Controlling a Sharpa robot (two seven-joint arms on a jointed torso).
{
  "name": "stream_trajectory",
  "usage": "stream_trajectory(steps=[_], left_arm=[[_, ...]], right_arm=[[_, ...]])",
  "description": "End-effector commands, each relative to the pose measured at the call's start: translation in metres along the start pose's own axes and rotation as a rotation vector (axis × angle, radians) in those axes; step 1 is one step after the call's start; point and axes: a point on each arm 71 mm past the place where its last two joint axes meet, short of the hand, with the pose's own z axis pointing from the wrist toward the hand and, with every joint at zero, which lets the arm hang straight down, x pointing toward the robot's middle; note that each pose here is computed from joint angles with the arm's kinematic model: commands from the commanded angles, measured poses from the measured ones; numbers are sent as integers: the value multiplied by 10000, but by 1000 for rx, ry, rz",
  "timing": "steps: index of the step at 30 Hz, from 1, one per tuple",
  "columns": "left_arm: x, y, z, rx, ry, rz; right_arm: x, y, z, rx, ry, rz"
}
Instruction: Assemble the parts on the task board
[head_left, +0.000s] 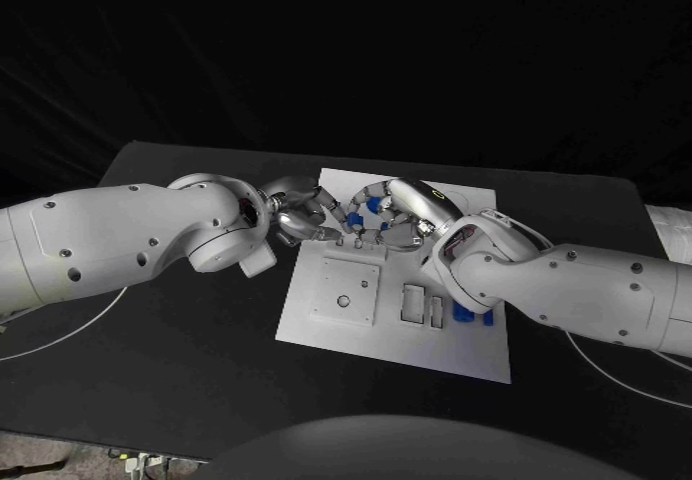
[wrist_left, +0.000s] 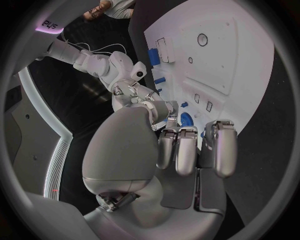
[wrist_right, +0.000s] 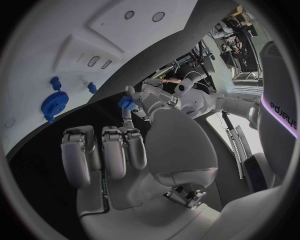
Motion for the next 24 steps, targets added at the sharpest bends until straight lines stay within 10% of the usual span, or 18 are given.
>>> stream_trajectory(steps=[1,24], left_arm=[[11,-18,9,8,3,11],[20,-32,38,7,5,14]], right_arm=[[24,-9,-4,8,31,-2],[56,-54,-9,33,77,-4]])
